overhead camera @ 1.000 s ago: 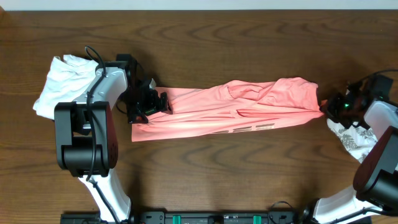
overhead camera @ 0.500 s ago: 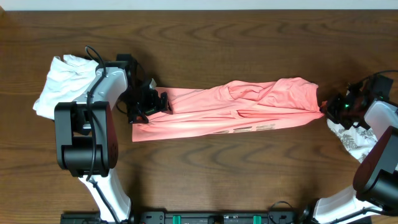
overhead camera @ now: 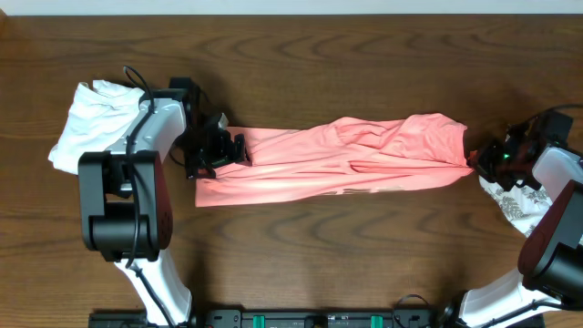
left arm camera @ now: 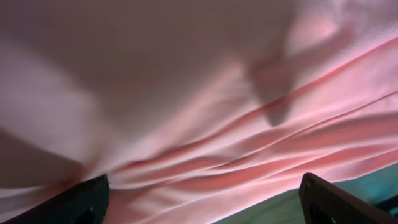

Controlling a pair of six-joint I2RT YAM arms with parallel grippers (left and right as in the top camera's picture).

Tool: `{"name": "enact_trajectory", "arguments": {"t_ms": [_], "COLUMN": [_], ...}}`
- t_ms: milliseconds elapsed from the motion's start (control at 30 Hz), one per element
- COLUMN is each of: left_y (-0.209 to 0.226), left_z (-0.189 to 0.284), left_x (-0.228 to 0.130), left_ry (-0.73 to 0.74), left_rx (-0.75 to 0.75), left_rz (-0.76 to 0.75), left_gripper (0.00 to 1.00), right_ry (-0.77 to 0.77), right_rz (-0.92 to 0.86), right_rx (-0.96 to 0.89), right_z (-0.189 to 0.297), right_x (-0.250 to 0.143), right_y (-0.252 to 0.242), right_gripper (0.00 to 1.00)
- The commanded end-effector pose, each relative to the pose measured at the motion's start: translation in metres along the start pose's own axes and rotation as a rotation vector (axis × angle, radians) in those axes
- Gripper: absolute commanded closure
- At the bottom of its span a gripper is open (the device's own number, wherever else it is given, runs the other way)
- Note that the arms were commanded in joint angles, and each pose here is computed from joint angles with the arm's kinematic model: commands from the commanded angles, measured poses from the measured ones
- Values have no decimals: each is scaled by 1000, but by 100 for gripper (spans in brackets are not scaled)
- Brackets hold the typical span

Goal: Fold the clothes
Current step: 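Lift the shirt's right end with the right gripper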

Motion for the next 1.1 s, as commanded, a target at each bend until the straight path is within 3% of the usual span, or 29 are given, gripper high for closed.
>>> {"name": "enact_trajectory", "arguments": {"t_ms": [0,333,567,700,833,933,1067], "left_y": [-8,-33,-35,-35,-35,-35,-35], "left_z": [29,86,90,90,90,90,90], "left_x": [-1,-11,-13,-14,-14,-14,-14], "left_ry": [-96,-293,-304,-301,-301,-301,-301], "left_rx": [30,22,21,21,21,21,21], "left_rz": [-57,-141,-146,-145,-144,-144,-145], "left_gripper": [2,2,2,2,2,2,2], "right_ry": [-8,-62,-89,-95,-91,-88,-81], "right_rz": [-8,-6,74,86,78,83,97], "right_rx": [-40,-27,217,232,197,176,179], "right_z": [-2,0,5,6,5,3,2], "right_x": [1,11,21,24,22,20,18], "right_y": [-4,-7,18,23,20,21,26], "right_gripper": [99,99,99,97,79,53,39]}}
Point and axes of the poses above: each gripper's point midway between its finger pads, its own z axis back along the fingers, its own y axis along the line the jaws close on, x = y × z, the point moved 9 cm from there along z, back along the fingers, and after that the axes turned 2 degrees about -z, right-handed, at the moved point
